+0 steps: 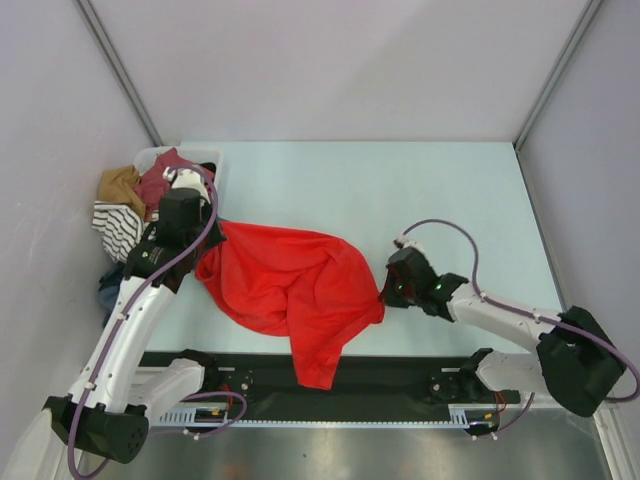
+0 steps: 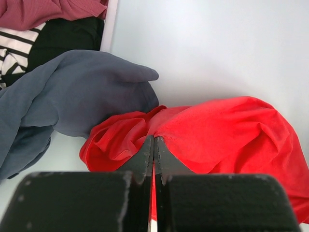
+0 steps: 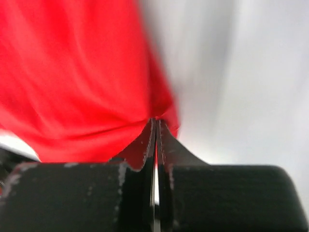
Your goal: Fold and stack the tank tops
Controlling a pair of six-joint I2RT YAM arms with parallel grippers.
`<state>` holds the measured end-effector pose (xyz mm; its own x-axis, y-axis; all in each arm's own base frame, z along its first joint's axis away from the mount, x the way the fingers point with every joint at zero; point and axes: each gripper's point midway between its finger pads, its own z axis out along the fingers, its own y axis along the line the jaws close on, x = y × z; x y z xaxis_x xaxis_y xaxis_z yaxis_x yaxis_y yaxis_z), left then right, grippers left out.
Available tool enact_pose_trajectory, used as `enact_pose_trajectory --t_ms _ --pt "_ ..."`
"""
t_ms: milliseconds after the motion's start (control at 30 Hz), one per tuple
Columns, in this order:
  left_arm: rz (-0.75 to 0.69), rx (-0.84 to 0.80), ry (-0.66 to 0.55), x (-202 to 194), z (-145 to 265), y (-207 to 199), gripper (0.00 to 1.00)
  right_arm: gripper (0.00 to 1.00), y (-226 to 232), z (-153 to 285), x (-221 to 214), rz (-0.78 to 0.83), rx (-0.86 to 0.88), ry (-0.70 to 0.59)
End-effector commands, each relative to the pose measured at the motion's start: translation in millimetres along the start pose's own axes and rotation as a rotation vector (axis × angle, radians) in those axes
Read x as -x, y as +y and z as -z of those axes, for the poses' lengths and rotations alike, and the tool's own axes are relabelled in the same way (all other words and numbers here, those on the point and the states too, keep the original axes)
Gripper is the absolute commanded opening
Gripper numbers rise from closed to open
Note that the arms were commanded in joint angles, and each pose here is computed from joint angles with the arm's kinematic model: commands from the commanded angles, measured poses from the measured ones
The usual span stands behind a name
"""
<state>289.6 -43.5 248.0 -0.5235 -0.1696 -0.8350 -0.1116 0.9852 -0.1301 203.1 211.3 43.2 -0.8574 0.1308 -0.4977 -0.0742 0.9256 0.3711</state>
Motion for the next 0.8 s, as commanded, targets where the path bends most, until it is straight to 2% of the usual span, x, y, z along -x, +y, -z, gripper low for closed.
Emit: enact_pose_trajectory --t_ms 0,100,133,200,233,267,300,533,567,667,767 --pt "-0.002 -0.022 -0.067 33 6 -6 0.00 0.00 -1 34 91 -0.053 0.048 -0.200" --pt "0.030 -0.039 -0.102 60 7 -13 0.00 0.00 -7 72 167 -0.044 0.046 -0.341" --pt "0.041 -0.040 -0.112 69 7 -13 0.00 0.00 4 95 197 -0.014 0.080 -0.396" --pt "0.064 -0.075 -0.159 99 22 -22 0.00 0.00 15 111 225 0.001 0.150 -0.415" --pt "0.067 -0.081 -0.155 106 19 -26 0.00 0.00 7 118 239 -0.015 0.145 -0.430" --pt "0.071 -0.085 -0.157 113 24 -28 0.00 0.00 17 142 264 -0.006 0.177 -0.488" --pt "0.079 -0.110 -0.198 133 37 -33 0.00 0.00 21 146 270 0.000 0.209 -0.480" --pt "0.081 -0.101 -0.310 180 78 -30 0.00 0.00 9 223 325 -0.003 0.249 -0.658" --pt "0.082 -0.109 -0.358 197 94 -30 0.00 0.00 17 243 335 0.007 0.288 -0.694" --pt "0.088 -0.095 -0.389 211 113 -27 0.00 0.00 21 273 349 0.007 0.343 -0.749" --pt "0.122 -0.120 -0.491 227 153 -22 0.00 0.00 40 316 354 0.032 0.409 -0.850"
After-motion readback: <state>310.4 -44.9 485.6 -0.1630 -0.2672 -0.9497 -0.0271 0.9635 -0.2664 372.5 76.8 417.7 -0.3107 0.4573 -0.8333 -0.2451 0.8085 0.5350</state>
